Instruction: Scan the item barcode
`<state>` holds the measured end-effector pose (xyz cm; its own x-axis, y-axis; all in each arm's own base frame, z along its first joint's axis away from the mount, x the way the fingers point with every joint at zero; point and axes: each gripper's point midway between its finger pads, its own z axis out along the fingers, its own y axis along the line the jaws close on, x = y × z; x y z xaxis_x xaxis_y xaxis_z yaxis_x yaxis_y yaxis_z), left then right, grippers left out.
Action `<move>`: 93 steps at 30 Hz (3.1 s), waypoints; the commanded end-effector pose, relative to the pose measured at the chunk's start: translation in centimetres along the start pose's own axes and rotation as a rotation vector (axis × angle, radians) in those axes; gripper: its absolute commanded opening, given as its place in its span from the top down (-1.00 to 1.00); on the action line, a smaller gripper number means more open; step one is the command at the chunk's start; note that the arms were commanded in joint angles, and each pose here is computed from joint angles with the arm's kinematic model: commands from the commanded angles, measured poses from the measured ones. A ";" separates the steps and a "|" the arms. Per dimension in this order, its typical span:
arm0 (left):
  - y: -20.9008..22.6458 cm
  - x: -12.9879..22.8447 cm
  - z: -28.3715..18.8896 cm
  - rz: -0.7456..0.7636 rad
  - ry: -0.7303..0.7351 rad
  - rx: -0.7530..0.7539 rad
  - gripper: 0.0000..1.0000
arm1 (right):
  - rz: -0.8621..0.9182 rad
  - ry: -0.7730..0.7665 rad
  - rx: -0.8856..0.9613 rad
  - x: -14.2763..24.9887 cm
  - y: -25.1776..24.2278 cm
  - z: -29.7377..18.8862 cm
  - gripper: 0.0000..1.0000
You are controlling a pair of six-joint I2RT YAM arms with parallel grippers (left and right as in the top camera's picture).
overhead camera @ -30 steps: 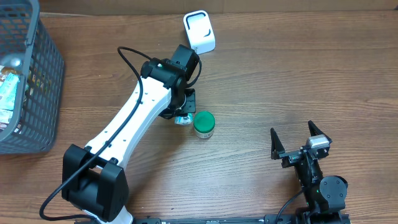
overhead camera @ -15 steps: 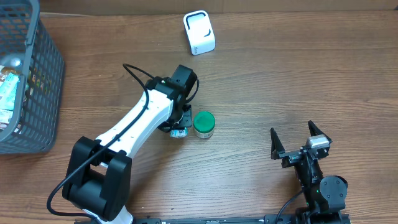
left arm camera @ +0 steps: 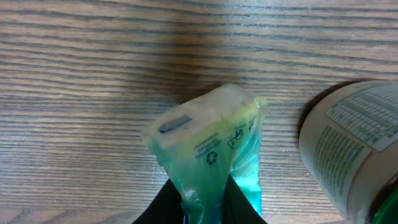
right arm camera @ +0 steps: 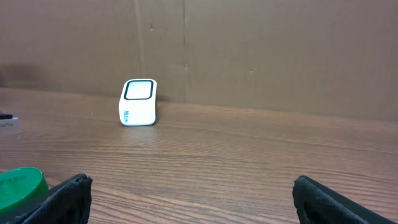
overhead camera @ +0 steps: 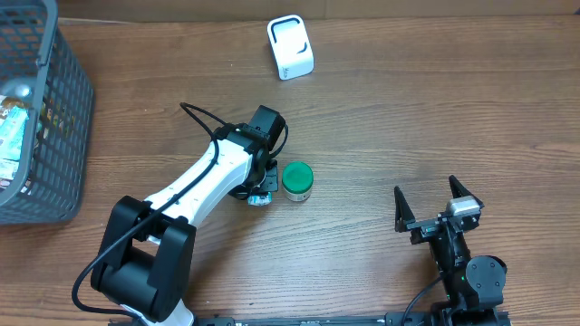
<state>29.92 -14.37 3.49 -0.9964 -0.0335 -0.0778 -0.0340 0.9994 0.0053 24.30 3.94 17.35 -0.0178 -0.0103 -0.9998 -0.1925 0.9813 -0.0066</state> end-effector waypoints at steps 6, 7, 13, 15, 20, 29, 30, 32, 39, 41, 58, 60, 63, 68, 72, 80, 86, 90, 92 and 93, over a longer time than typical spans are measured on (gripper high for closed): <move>0.4 0.2 0.5 -0.018 0.008 -0.020 -0.06 | -0.004 -0.001 0.012 0.2 -0.3 0.0 -1.00; 0.4 0.2 0.5 -0.018 0.008 -0.020 -0.17 | -0.004 -0.001 0.012 0.2 -0.3 0.0 -1.00; 0.2 0.1 0.3 0.017 0.009 -0.011 -0.34 | -0.004 -0.001 0.012 0.2 -0.3 0.0 -1.00; 0.1 -0.3 -0.5 0.057 0.007 -0.011 -0.30 | -0.004 -0.001 0.012 0.2 -0.3 0.0 -1.00; -0.1 -2.3 -4.6 0.090 -0.010 -0.004 -0.33 | -0.004 -0.001 0.012 0.2 -0.3 0.0 -1.00; -3.2 -5.0 -9.2 0.096 -0.087 0.136 -0.40 | -0.004 -0.001 0.012 0.2 -0.3 0.0 -1.00; -3.3 -5.0 -9.2 0.096 -0.089 0.137 -0.40 | -0.004 -0.001 0.012 0.2 -0.3 0.0 -1.00; -3.2 -5.1 -9.2 0.096 -0.091 0.133 -0.40 | -0.004 -0.001 0.012 0.2 -0.3 0.0 -1.00; -3.5 -5.3 -9.2 0.097 -0.103 0.144 -0.30 | -0.004 -0.001 0.012 0.2 -0.3 0.0 -1.00; -3.4 -5.2 -9.2 0.098 -0.099 0.141 -0.30 | -0.004 -0.001 0.012 0.2 -0.3 0.0 -1.00; 2.3 -2.9 -7.2 -0.125 0.022 -0.031 0.14 | -0.004 -0.001 0.012 0.2 -0.3 0.0 -1.00; 2.5 -2.2 -6.2 -0.146 0.042 -0.042 0.14 | -0.004 -0.001 0.012 0.2 -0.3 0.0 -1.00; 2.9 -1.2 -4.5 -0.152 0.070 -0.055 0.13 | -0.004 -0.001 0.012 0.2 -0.3 0.0 -1.00; 2.7 0.6 -1.7 -0.179 0.114 -0.027 0.13 | -0.004 -0.001 0.012 0.2 -0.3 0.0 -1.00; 1.9 1.3 -0.3 -0.181 0.131 0.024 0.13 | -0.004 -0.001 0.012 0.2 -0.3 0.0 -1.00; 2.2 2.0 0.8 -0.182 0.137 0.022 0.14 | -0.004 -0.001 0.012 0.2 -0.3 0.0 -1.00; 2.1 1.7 1.6 -0.182 0.114 0.033 0.13 | -0.004 -0.001 0.012 0.2 -0.3 0.0 -1.00; 2.1 1.3 1.7 -0.185 0.099 0.038 0.14 | -0.004 -0.001 0.012 0.2 -0.3 0.0 -1.00; 2.3 1.3 1.7 -0.193 0.100 0.038 0.14 | -0.004 -0.001 0.012 0.2 -0.3 0.0 -1.00; 2.5 1.1 1.7 -0.200 0.099 0.038 0.15 | -0.004 -0.001 0.012 0.2 -0.3 0.0 -1.00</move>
<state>29.00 -12.34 2.14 -0.9810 -0.1937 0.0064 -0.1938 0.9803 -0.0371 24.30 3.94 17.34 -0.0182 -0.0103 -0.9998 -0.1929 0.9812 -0.0066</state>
